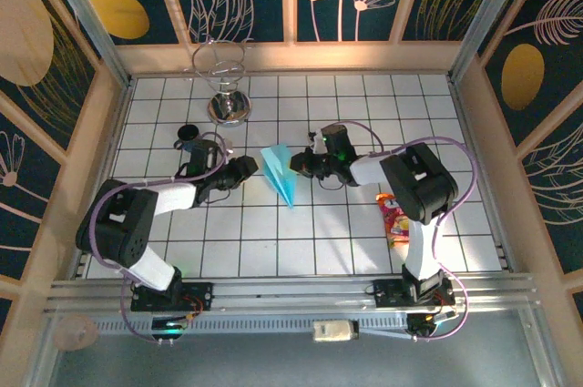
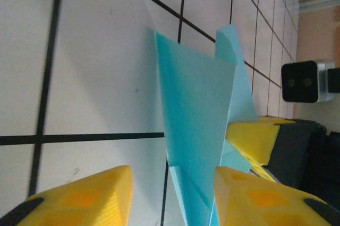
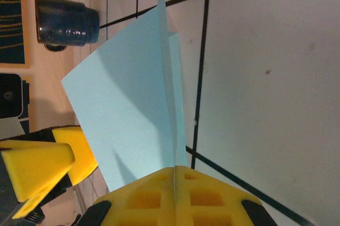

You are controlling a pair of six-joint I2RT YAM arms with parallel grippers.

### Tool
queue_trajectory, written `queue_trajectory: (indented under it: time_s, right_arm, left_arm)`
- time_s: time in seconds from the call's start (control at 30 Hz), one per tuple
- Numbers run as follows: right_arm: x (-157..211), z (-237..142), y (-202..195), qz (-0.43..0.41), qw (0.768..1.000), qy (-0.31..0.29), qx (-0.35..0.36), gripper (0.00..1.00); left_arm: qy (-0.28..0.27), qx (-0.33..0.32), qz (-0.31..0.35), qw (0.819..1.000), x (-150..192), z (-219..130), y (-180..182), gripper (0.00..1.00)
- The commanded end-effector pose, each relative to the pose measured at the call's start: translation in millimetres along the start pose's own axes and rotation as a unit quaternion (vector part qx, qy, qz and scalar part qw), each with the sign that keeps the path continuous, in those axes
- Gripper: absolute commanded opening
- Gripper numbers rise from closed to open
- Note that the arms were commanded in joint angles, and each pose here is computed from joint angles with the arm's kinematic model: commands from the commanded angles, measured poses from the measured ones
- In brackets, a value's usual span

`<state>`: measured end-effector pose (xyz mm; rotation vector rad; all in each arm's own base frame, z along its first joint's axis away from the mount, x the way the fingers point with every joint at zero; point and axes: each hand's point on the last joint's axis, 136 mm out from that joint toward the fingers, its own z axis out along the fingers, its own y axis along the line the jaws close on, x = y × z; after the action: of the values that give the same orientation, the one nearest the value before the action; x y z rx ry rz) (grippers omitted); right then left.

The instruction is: Fold a paper plane with a square sheet of paper (pick it up from the middle)

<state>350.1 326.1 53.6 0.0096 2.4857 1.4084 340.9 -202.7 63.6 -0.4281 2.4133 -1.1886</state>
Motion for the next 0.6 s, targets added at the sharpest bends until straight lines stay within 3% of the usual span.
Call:
queue_trajectory:
  time_s: [0.0,0.33,0.57]
  right_arm:
    - [-0.3,1.0,-4.9,0.010,1.000,0.003,-0.007,0.02]
    - [-0.4,1.7,-5.6,0.010,1.000,0.006,-0.008,0.01]
    - [-0.2,0.1,-6.2,0.010,1.000,0.006,-0.009,0.02]
  left_arm:
    - [0.015,0.010,0.000,1.000,0.7,12.2,-11.3,0.40]
    - [0.054,-0.003,-0.010,0.998,12.6,40.6,-2.4,0.33]
    - [0.052,-0.009,-0.012,0.999,11.1,44.1,1.2,0.29]
